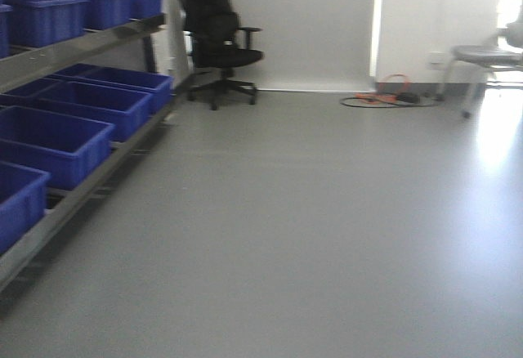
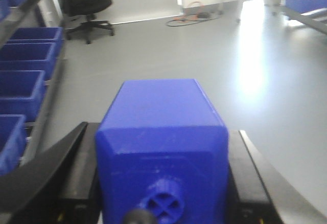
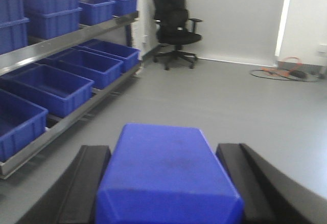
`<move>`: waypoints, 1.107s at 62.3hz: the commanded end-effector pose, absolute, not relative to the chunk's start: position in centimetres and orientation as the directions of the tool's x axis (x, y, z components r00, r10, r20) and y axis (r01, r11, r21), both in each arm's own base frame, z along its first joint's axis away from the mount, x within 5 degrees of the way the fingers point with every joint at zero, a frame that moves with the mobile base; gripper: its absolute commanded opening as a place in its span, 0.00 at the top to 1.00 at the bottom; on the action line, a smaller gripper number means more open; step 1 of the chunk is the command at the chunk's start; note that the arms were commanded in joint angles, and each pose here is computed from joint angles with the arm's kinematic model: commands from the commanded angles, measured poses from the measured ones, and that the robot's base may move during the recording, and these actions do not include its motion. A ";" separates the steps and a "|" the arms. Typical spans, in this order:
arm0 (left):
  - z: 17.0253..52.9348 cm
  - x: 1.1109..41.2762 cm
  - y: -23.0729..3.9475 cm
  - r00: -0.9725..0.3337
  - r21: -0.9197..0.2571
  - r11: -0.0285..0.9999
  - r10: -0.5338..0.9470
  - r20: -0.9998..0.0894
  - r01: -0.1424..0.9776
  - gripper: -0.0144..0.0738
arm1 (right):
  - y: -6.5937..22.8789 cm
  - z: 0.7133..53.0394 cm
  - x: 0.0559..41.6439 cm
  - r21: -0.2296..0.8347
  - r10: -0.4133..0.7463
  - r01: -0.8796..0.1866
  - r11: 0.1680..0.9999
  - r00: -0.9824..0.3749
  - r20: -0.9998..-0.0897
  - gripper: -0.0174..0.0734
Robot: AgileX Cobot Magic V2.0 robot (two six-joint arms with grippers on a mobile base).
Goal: Pick and sort blue part to right shelf
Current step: 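Drive the base to the rack of blue bins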
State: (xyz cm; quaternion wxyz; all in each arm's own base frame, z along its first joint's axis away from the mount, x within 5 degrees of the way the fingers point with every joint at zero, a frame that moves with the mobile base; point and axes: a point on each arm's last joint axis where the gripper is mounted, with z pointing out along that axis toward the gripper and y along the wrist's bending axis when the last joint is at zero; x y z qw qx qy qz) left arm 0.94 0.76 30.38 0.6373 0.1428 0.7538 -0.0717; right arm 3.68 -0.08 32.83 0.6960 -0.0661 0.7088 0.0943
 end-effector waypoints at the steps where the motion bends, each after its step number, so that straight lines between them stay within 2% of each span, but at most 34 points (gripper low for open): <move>1: 32.0 1.0 0.7 -0.050 0.079 0.947 0.100 -0.994 0.313 0.47 | 0.1 34.4 3.6 0.013 0.033 -0.244 0.970 0.078 -0.996 0.64; 69: 32.0 1.0 0.7 -0.050 0.079 0.947 0.100 -0.994 0.313 0.47 | 0.1 34.3 3.6 0.013 0.033 -0.243 0.970 0.077 -0.997 0.64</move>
